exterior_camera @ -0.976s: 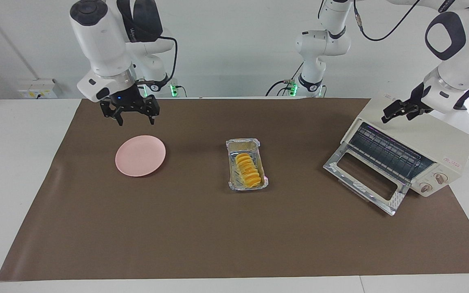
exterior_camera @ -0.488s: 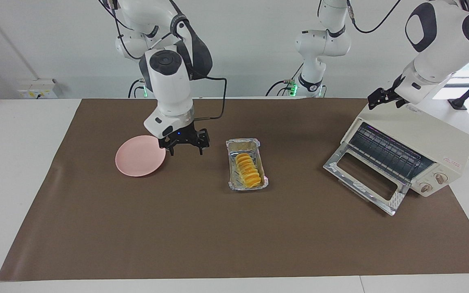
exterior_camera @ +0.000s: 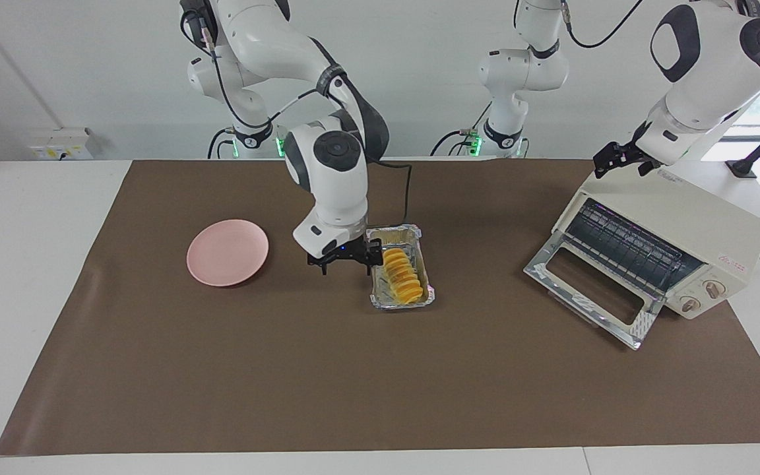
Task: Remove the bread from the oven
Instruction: 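Reach the right gripper to the foil tray and grasp its rim, then slide the foil tray with the right gripper farther from the robot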
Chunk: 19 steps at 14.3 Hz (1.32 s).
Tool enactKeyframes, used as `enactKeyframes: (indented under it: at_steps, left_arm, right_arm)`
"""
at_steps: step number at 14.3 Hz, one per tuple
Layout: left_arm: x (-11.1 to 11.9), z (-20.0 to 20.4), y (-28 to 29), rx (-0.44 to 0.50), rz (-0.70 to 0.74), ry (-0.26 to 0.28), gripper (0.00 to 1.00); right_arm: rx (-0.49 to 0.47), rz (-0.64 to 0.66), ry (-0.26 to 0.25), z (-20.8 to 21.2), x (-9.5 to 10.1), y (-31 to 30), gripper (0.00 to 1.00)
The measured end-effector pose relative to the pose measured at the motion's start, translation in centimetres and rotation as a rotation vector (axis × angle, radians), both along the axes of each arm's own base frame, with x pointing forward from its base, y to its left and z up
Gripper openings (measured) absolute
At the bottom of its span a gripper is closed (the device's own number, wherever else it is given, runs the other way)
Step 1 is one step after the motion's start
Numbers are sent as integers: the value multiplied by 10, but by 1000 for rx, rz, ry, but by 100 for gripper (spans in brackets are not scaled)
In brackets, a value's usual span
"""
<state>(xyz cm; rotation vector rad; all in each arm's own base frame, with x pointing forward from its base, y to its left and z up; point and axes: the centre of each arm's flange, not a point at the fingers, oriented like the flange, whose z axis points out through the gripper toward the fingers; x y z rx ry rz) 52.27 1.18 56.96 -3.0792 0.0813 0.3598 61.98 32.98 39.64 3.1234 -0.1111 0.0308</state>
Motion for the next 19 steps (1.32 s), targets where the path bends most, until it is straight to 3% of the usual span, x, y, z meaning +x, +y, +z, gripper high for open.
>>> enactKeyframes:
  at_steps: [7,14,17,19]
  left_arm:
    - [7,-13,-8,4,-13,21,100]
    - [8,-8,-18,3,-34,4,100]
    - [8,-7,-28,4,-53,1,100]
    - [9,-7,-30,4,-57,0,100]
  right_arm:
    - [6,16,-13,-44,-5,24,100]
    - [7,100,-15,-85,-22,16,100]
    - [10,106,-20,-80,-24,17,89]
    - [14,120,-25,-77,-30,26,67]
